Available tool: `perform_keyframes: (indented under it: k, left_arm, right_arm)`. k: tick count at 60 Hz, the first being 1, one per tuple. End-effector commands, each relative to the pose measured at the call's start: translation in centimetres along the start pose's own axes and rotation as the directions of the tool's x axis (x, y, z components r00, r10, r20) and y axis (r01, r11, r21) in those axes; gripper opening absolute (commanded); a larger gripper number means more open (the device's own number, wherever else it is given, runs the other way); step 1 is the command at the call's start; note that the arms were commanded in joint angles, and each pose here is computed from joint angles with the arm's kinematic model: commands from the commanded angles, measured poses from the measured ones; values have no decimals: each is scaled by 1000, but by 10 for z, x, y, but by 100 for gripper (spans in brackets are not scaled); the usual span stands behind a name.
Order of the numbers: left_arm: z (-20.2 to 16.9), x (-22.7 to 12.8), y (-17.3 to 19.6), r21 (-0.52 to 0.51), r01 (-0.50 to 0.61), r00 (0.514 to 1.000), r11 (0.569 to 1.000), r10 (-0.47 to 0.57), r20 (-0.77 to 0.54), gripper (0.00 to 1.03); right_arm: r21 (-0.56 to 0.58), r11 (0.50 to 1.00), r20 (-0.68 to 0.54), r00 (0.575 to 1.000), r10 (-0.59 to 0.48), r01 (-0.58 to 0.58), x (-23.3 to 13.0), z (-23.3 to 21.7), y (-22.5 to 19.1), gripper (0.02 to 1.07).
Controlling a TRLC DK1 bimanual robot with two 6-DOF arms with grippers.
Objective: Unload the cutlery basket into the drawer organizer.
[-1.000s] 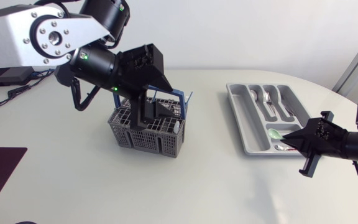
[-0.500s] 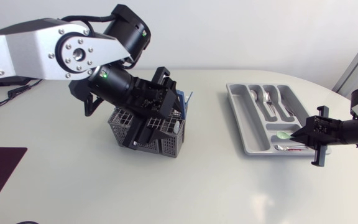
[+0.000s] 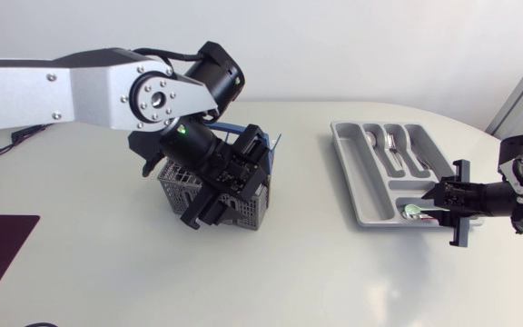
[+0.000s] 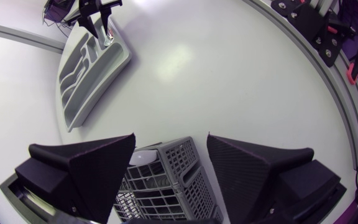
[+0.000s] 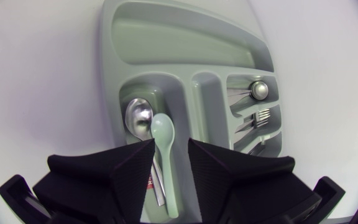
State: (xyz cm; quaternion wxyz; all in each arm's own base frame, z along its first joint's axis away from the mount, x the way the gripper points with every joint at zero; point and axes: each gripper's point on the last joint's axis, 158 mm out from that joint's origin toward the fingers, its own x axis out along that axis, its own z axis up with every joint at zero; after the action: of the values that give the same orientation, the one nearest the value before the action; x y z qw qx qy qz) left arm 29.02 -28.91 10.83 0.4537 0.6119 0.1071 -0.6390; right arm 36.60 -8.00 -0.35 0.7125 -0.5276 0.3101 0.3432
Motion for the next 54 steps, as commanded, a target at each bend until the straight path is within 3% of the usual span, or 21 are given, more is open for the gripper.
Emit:
perform_keyframes:
  k: [1,13,17,39,48,54]
  left_arm:
    - [1,3,6,84,8,1000,996,-6,-16,82]
    - [-3,4,17,110,9,999,994,-3,-52,83]
    - [-4,3,23,110,0,998,994,7,-64,83]
    - [-22,5,28,100,23,989,995,-8,-150,83]
    - [-22,6,37,104,14,987,994,3,-162,83]
    - [-21,6,37,103,14,987,995,2,-161,83]
  right_arm:
    - [-32,999,-1,1000,-29,29,-9,7,2,65]
    - [-11,996,40,995,-89,89,-28,26,4,80]
    - [12,994,50,993,-112,111,-32,35,3,104]
    - [76,986,189,968,-163,151,-60,105,17,103]
    - [222,965,243,951,-193,139,-73,132,11,103]
    - [356,933,264,951,-163,62,-76,145,11,102]
